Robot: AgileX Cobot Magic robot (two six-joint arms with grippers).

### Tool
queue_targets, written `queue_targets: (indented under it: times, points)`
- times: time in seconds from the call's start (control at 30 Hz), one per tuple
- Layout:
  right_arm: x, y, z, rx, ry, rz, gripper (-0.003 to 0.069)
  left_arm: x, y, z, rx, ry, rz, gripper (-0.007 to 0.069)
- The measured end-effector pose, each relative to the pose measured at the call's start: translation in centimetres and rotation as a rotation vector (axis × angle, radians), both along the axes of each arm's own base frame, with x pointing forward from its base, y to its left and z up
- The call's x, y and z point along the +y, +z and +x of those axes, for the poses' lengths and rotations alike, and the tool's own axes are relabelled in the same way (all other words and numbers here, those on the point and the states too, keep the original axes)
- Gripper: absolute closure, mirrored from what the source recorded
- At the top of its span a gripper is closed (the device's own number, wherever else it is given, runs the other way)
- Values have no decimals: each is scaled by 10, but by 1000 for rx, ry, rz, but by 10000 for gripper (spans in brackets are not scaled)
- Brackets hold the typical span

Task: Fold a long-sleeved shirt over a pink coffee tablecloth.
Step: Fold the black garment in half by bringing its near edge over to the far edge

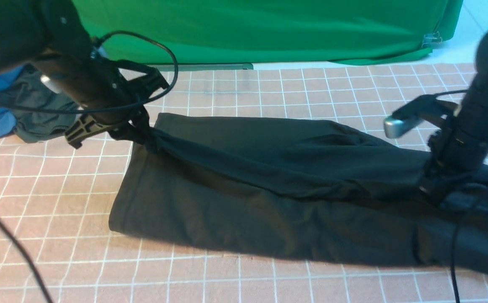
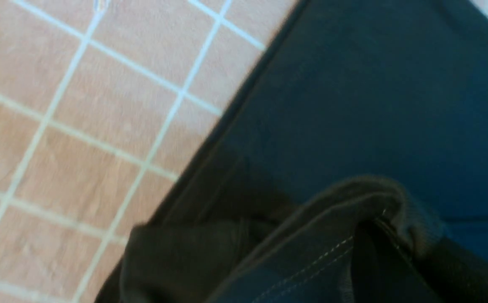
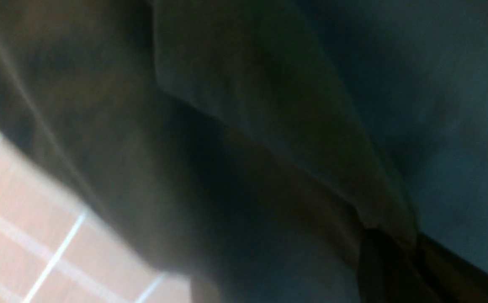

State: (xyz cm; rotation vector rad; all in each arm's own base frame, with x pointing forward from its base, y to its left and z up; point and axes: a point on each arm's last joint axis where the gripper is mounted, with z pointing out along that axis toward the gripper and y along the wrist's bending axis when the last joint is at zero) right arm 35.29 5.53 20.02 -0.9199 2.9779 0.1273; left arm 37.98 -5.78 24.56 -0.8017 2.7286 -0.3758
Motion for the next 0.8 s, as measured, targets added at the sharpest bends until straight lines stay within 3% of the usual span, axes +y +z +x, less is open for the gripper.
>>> queue_targets:
  times: [0.07, 0.17, 0.27, 0.37, 0.47, 0.63, 0.8]
  points:
    - [2, -5, 12, -3, -34, 2, 596, 0, -9, 8, 14, -5, 4, 594]
    - [4, 2, 30, -41, -118, 14, 515, -1, -17, 15, 30, -21, 7, 594]
    - [11, 24, 36, -62, -141, 29, 333, -2, -20, 15, 46, -38, 11, 594]
    - [25, 40, 27, -80, -95, 34, 239, -2, -20, 15, 54, -45, 13, 594]
    - [46, 43, 14, -71, -12, 36, 232, -2, -20, 14, 63, -58, 16, 594]
    - [78, 17, -6, -60, 102, 17, 253, -2, -20, 12, 77, -73, 11, 594]
    - [81, -5, -9, -137, 124, -30, 176, -2, -20, 12, 83, -85, 14, 594]
